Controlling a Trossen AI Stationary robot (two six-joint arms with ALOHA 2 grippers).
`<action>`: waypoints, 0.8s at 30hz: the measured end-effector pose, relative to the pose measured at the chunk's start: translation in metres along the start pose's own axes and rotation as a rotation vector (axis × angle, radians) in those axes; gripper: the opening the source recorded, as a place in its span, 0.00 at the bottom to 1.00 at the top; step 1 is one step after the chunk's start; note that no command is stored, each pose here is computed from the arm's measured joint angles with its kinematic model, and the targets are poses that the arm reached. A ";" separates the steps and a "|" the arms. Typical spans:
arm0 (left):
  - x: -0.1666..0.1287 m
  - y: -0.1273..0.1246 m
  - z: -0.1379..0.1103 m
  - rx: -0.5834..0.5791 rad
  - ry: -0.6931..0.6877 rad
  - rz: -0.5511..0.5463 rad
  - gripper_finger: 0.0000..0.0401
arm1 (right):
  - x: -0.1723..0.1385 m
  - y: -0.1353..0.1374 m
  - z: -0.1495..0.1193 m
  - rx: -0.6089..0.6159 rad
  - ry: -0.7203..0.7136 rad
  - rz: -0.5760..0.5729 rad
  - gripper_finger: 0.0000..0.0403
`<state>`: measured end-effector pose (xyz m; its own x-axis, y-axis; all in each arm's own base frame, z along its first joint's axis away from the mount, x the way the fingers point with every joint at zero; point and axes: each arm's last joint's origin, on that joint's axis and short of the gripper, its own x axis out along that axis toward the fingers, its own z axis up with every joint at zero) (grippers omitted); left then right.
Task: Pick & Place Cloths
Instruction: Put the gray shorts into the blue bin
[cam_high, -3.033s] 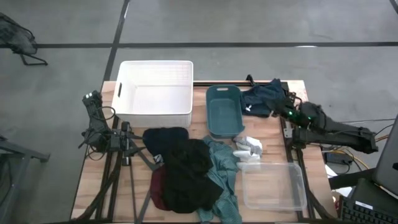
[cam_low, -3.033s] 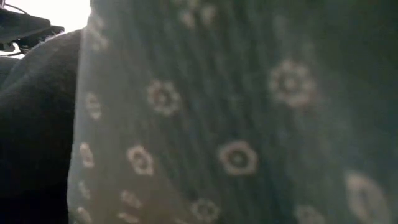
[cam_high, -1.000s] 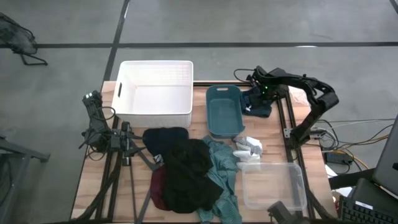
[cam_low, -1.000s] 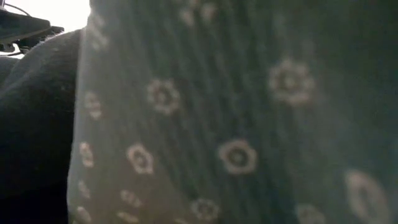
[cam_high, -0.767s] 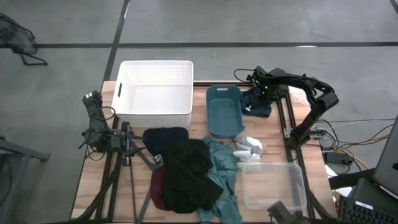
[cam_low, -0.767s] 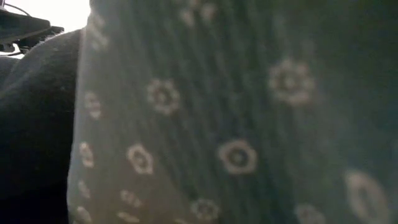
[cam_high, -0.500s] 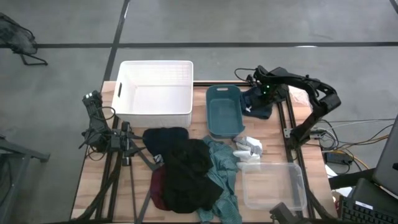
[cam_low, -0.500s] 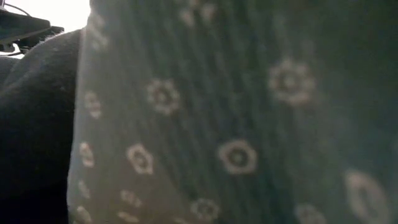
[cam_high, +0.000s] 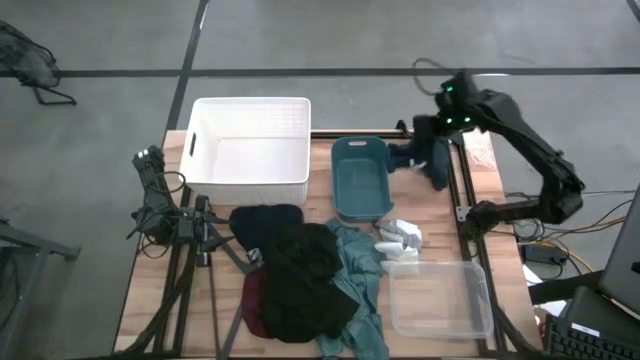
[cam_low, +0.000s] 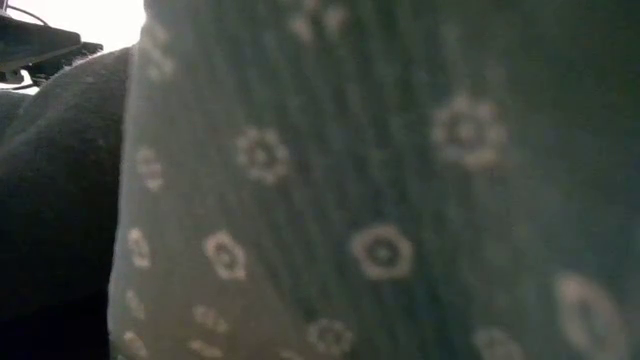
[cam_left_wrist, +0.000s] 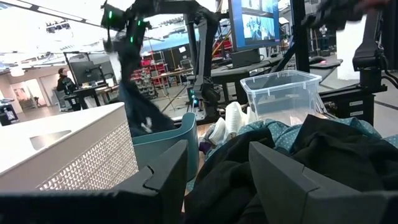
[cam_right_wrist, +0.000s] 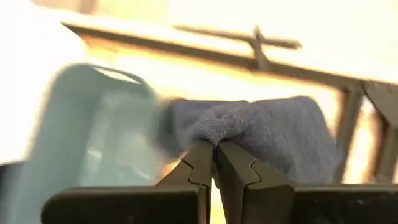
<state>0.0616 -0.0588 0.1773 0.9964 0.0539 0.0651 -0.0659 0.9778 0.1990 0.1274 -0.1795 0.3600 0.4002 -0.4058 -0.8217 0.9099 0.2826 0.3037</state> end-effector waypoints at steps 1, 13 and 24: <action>0.000 0.000 0.000 0.000 0.000 0.000 0.44 | -0.010 0.005 0.002 0.008 -0.025 0.046 0.02; 0.000 0.000 0.000 0.000 0.000 0.000 0.44 | -0.089 0.056 0.031 -0.057 -0.212 0.585 0.02; 0.000 0.000 0.000 0.000 0.000 0.000 0.44 | -0.080 0.085 0.028 -0.093 -0.090 0.738 0.02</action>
<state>0.0616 -0.0588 0.1773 0.9964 0.0539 0.0649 -0.0658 0.9777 0.1992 0.1755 -0.1475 0.4650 0.9141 -0.1509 -0.3765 0.3903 0.5797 0.7153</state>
